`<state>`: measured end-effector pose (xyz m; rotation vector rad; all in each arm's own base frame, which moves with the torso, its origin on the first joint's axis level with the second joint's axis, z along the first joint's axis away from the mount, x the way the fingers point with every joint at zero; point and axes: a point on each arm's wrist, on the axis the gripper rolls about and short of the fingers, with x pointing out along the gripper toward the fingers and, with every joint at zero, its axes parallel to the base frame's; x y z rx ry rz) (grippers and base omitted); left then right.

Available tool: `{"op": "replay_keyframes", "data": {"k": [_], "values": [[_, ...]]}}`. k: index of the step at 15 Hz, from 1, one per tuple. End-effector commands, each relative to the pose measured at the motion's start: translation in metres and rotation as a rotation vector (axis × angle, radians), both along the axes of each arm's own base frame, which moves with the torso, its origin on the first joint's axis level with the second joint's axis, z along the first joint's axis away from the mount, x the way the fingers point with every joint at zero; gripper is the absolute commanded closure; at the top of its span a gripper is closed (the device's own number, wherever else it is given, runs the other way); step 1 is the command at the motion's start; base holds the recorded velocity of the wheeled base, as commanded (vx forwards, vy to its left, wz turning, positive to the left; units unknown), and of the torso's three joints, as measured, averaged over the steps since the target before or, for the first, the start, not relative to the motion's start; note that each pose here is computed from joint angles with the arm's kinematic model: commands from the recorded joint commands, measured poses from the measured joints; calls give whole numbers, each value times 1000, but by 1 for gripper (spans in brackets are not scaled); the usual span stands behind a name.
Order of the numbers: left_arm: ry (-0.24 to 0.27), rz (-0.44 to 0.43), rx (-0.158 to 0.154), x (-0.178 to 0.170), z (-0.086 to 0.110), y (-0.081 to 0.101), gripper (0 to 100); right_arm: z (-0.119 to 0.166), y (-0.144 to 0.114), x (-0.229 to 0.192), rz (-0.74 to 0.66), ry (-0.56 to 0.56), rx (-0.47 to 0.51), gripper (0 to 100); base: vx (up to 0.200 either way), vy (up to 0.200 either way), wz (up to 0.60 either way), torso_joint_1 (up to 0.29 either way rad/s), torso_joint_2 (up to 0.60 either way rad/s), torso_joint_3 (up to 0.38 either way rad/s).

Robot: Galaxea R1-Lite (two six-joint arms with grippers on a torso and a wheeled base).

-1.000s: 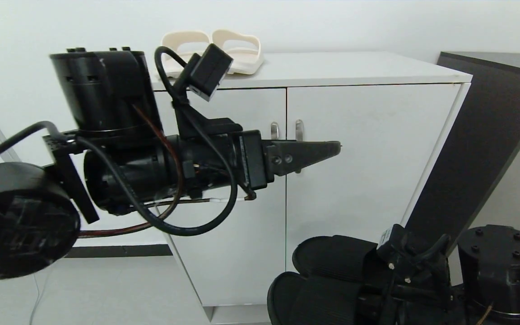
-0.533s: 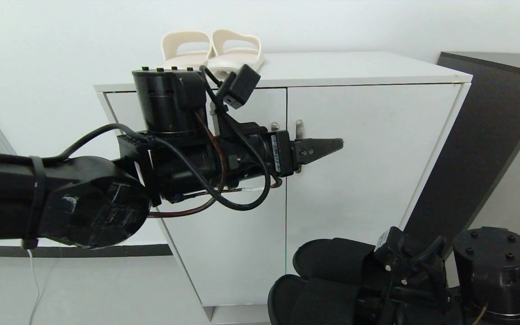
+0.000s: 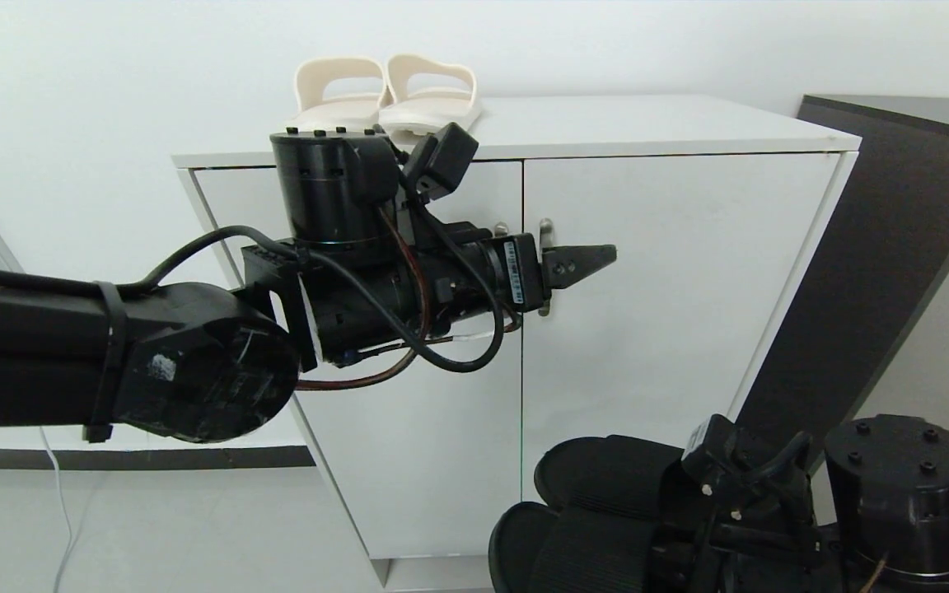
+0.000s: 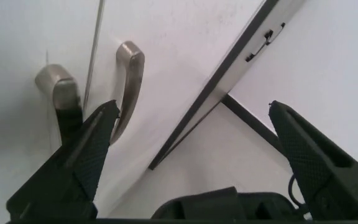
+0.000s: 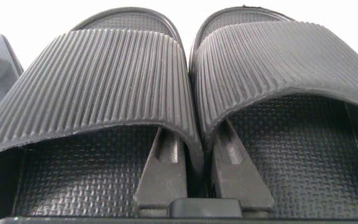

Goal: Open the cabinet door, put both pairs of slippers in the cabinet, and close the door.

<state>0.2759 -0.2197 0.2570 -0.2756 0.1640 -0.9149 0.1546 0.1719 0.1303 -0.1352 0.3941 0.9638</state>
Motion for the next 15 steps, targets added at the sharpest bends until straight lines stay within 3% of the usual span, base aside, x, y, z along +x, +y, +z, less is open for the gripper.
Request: {"op": "replay_keyframes", "data": {"k": [1, 4, 5, 9, 15], "values": [[6, 18, 6, 9, -5, -5, 0, 0, 0, 0, 1, 0, 0, 100, 0, 0, 0, 0, 0, 0], [16, 16, 13, 18, -12, -12, 0, 0, 0, 0, 0, 1, -2, 100, 0, 0, 0, 0, 0, 0], [17, 15, 14, 19, -13, -13, 100, -1, 0, 0, -1, 3, -2, 100, 0, 0, 0, 0, 0, 0], [23, 15, 17, 15, -13, -10, 100, -3, -2, -3, 31, 18, 0, 100, 0, 0, 0, 0, 0, 0], [29, -47, 24, -26, -8, -3, 100, -9, -7, -12, 132, 37, 42, 100, 0, 0, 0, 0, 0, 0]]}}
